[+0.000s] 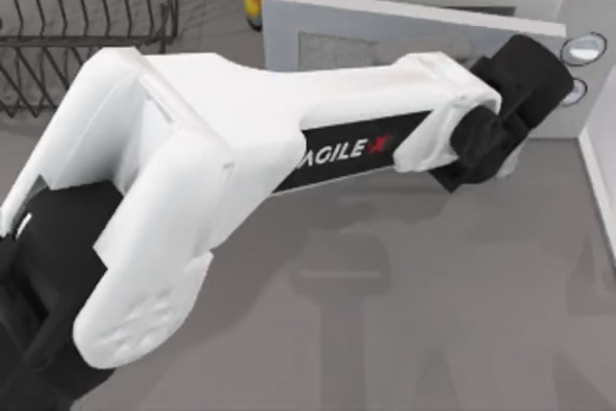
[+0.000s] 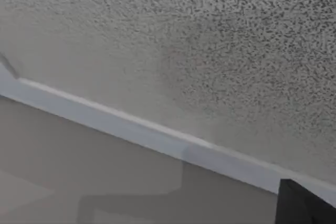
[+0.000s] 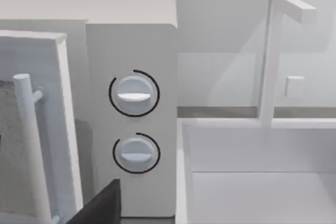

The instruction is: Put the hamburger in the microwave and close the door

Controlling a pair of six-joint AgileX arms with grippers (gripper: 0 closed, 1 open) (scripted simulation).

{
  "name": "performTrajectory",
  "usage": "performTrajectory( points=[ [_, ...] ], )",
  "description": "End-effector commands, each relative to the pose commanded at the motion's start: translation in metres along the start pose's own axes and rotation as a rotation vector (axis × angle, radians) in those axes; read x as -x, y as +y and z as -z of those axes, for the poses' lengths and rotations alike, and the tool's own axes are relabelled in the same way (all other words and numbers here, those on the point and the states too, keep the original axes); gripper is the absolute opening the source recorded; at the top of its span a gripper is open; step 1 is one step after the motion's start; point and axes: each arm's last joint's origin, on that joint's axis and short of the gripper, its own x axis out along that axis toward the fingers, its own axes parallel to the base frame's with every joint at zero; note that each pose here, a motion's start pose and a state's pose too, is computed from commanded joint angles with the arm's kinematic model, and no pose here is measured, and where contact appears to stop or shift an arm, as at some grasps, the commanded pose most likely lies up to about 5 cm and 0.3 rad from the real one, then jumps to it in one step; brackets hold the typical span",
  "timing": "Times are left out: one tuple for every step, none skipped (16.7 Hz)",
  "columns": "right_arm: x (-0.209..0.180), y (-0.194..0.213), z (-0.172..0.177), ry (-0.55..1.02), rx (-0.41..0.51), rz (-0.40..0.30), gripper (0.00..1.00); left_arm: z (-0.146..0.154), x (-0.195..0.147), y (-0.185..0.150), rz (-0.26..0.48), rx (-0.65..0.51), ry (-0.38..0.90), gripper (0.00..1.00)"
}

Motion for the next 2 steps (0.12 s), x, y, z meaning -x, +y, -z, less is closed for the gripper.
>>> performTrajectory(
  points=[
    [0.0, 0.0, 0.0, 0.0, 0.0, 0.0, 1.0, -0.003, -0.0041, 0.0003, 0.0, -0.001, 0.0, 0.0],
    [0.0, 0.0, 0.0, 0.0, 0.0, 0.0, 1.0, -0.0036, -0.0049, 0.0004, 0.0, -0.001, 0.0, 0.0]
  ],
)
